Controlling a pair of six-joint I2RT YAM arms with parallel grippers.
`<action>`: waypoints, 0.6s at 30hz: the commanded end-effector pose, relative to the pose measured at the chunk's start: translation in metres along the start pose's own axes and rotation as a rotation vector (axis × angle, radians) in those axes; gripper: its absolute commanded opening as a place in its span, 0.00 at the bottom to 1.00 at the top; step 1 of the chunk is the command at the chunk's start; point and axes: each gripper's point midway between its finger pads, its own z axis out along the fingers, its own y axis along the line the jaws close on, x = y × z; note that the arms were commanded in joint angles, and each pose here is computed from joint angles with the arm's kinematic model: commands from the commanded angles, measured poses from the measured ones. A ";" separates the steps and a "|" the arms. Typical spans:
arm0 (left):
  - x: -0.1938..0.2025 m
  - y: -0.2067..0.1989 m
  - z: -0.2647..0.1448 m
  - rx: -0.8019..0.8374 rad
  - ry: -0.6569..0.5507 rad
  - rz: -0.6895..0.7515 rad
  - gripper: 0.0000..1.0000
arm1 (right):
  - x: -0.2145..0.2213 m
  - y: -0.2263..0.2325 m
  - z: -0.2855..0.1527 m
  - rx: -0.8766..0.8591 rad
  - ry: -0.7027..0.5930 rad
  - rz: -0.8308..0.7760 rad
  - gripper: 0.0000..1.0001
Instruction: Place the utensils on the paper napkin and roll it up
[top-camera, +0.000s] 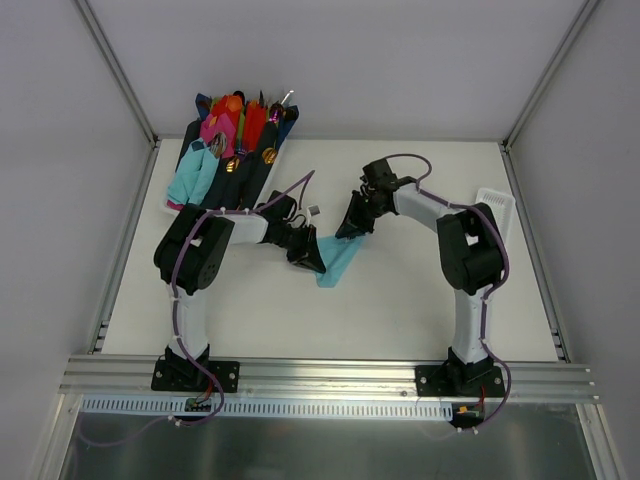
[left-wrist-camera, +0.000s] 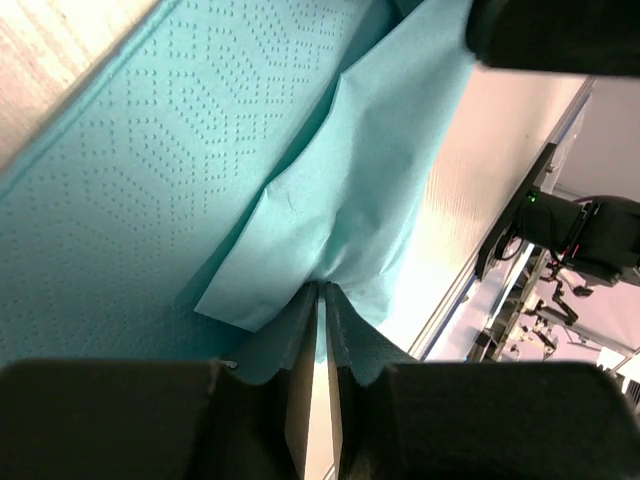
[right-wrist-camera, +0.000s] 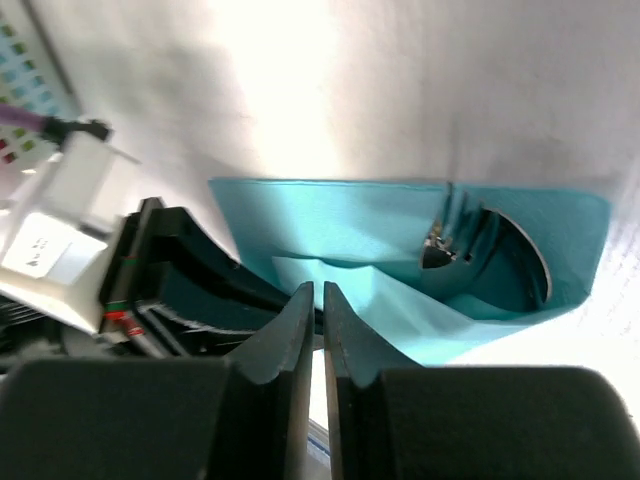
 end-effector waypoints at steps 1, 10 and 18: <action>0.017 0.031 0.002 -0.100 0.058 -0.013 0.10 | 0.001 0.027 -0.020 -0.072 0.013 -0.069 0.11; 0.011 0.030 0.000 -0.110 0.061 0.018 0.10 | 0.020 0.012 -0.013 -0.059 0.080 -0.090 0.09; 0.006 0.029 -0.004 -0.130 0.049 0.058 0.09 | 0.041 -0.031 0.004 0.081 0.170 -0.126 0.08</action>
